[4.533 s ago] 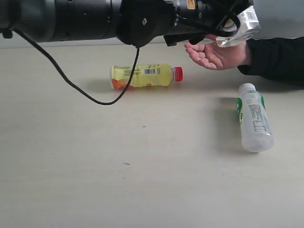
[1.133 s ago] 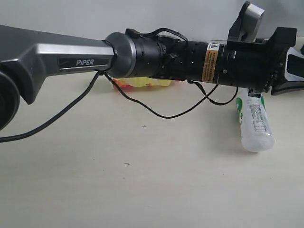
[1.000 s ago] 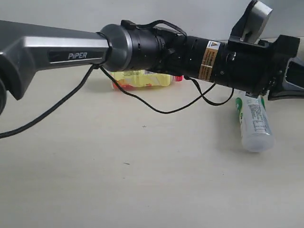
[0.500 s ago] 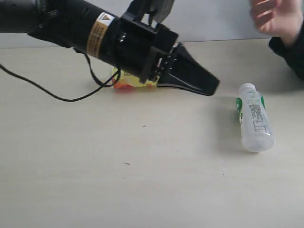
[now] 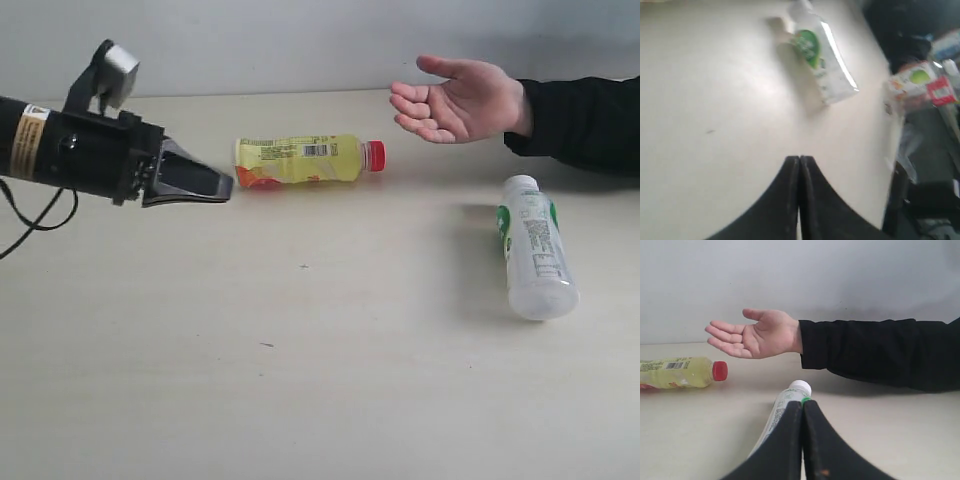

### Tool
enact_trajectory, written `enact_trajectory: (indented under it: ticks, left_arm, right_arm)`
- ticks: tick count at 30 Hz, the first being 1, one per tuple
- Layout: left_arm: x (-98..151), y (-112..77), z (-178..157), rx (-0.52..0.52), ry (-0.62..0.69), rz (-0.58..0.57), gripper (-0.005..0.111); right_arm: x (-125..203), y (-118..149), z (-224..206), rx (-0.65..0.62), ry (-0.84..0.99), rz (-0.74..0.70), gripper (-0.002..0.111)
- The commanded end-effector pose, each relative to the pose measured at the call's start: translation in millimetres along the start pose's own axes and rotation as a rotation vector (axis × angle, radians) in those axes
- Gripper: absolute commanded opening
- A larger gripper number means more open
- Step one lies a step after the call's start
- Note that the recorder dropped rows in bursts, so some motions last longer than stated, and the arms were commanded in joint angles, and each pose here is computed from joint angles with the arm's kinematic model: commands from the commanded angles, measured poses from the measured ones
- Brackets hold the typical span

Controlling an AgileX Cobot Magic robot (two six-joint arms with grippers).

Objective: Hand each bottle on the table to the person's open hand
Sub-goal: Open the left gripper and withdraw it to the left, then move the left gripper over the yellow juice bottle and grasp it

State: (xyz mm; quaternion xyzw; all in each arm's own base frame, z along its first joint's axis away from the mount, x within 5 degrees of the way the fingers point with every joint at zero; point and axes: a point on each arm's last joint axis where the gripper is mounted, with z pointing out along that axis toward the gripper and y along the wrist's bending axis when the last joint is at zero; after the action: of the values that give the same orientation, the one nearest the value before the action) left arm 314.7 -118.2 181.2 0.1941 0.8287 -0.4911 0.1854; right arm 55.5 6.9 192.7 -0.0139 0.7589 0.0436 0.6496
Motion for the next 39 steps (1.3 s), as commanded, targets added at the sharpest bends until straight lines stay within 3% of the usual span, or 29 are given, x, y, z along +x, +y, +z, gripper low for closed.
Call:
enact_trajectory:
  ticks: [1, 2, 3, 6, 8, 10, 12, 17, 24, 26, 32, 39]
  left_arm:
    - [10, 34.0, -27, -0.246, -0.102, -0.089, 0.0]
    - [12, 38.6, -31, -0.302, -0.12, -0.099, 0.0]
    - [14, 45.5, -41, -0.425, -0.157, -0.1, 0.0]
    - [25, 54.2, -63, -0.754, -0.184, 0.009, 0.0]
    - [36, 55.6, -75, -0.906, -0.164, 0.076, 0.0]
    - [46, 55.1, -84, -1.012, -0.131, 0.127, 0.0]
    - [55, 57.2, -91, -1.105, -0.13, 0.107, 0.0]
    - [71, 57.8, -102, -1.245, -0.118, 0.079, 0.0]
    - [89, 47.7, -121, -1.616, -0.124, -0.046, 0.0]
    - [87, 43.1, -116, -1.629, -0.122, -0.028, 0.0]
    - [76, 25.8, -75, -1.446, -0.099, 0.135, 0.0]
    - [66, -3.1, -27, -1.129, -0.099, 0.077, 0.0]
  right_arm:
    - [0, 0, 0, -0.001, -0.01, 0.002, 0.0]
    - [0, 0, 0, -0.001, -0.01, 0.002, 0.0]
    - [0, 0, 0, -0.001, -0.01, 0.002, 0.0]
    - [0, 0, 0, -0.001, -0.01, 0.002, 0.0]
    - [0, 0, 0, -0.001, -0.01, 0.002, 0.0]
    - [0, 0, 0, -0.001, -0.01, 0.002, 0.0]
    - [0, 0, 0, -0.001, -0.01, 0.002, 0.0]
    - [0, 0, 0, -0.001, -0.01, 0.002, 0.0]
    - [0, 0, 0, -0.001, -0.01, 0.002, 0.0]
    - [0, 0, 0, -0.001, -0.01, 0.002, 0.0]
    - [0, 0, 0, -0.001, -0.01, 0.002, 0.0]
    - [0, 0, 0, -0.001, -0.01, 0.002, 0.0]
